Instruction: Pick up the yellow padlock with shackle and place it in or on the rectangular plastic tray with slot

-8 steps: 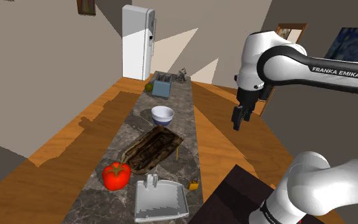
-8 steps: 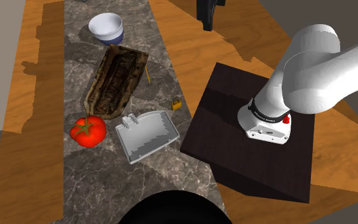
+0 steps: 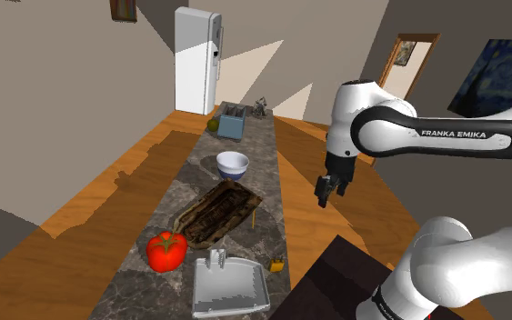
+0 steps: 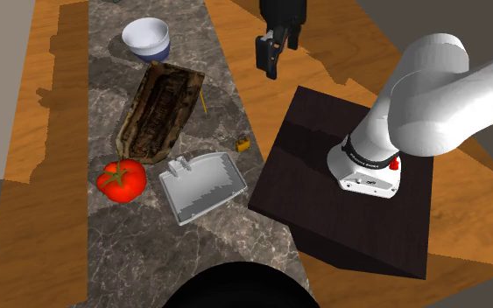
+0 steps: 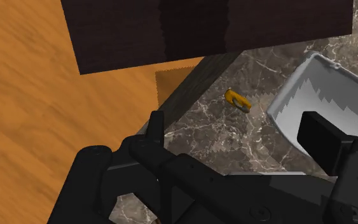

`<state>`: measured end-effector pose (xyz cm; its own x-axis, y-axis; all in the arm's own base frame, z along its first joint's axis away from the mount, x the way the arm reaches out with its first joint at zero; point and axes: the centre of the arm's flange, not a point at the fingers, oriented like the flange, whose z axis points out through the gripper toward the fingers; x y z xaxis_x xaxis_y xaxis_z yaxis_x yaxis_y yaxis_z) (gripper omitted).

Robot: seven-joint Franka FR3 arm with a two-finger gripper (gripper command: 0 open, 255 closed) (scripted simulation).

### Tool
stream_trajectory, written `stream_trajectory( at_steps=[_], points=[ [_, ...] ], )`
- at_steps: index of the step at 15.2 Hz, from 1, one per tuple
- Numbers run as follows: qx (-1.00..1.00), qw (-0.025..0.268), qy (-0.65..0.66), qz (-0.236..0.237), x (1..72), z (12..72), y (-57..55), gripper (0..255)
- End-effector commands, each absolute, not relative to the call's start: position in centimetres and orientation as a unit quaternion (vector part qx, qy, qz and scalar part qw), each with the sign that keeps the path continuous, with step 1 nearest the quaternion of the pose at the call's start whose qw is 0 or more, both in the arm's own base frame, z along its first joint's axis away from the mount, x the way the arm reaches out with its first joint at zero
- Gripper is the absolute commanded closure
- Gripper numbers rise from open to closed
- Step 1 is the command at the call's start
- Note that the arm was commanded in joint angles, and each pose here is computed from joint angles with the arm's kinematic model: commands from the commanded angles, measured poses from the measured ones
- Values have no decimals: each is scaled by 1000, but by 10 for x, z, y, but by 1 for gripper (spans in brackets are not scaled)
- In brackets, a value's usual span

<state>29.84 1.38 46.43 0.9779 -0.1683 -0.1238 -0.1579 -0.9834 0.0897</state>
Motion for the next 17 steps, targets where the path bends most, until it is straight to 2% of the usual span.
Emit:
stream_trajectory(
  at_steps=[1,17],
  points=[
    [992,35,-104,-60,306,440,16,0],
    [962,-1,-271,-29,350,242,44,0]
  ],
)
